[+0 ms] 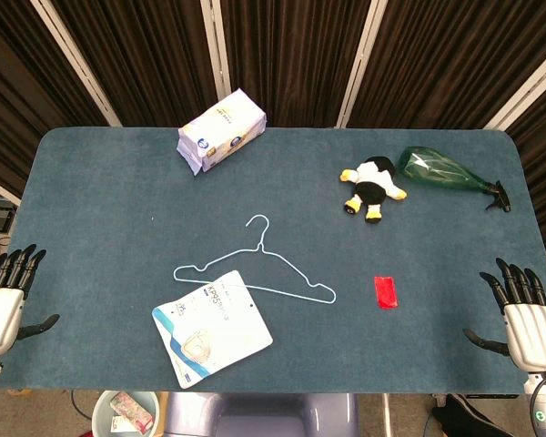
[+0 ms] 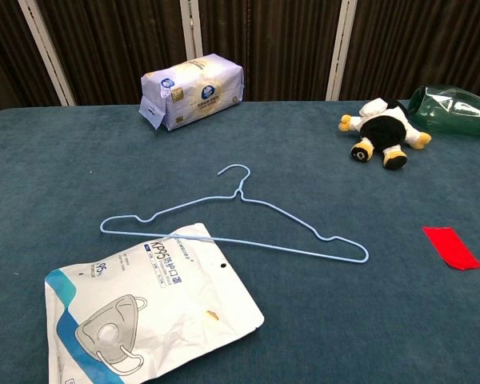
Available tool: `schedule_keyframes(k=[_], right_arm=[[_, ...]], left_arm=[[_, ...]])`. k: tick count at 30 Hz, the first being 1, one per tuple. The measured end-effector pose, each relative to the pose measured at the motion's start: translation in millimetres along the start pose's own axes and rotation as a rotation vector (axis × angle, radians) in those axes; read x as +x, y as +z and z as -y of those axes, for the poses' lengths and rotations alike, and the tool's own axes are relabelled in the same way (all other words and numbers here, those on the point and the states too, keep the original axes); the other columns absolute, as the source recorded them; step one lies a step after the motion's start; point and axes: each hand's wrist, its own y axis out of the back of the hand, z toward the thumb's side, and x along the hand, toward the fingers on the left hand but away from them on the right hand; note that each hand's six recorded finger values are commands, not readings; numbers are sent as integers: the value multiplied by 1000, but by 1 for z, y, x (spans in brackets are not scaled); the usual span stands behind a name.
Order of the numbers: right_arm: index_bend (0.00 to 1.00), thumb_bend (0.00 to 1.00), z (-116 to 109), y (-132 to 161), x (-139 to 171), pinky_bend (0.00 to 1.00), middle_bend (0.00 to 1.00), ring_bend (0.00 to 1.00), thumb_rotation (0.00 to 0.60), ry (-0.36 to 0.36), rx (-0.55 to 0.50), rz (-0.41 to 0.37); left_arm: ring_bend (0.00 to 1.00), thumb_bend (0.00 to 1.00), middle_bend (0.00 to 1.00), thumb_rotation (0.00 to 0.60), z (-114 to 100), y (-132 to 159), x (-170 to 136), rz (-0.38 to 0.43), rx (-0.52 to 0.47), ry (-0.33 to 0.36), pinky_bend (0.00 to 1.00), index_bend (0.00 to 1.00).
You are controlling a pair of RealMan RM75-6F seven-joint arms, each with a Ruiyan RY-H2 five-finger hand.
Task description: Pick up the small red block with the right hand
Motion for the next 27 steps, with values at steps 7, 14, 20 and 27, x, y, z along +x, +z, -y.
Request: schedule_keyframes(k=[7,14,20,27], right_arm=[[292,66,3,3,-1,0,0,0,600,8,4,-13],[449,112,11,18,1,0,0,0,600,16,-27,-71],[517,210,39,41,2,0,0,0,600,3,-59,-124],[548,210,83,60,1,0,10,0,600,19,2,-155]], left_arm=[[0,94,0,600,1,3,-1,13,-1,-1,0,0],[0,127,0,600,-7,11,-4,54,-14,48,0,0],[0,126,0,600,-4,16,-6,83,9,58,0,0],[0,127,0,600,-2,9,2,49,65,94,0,0]])
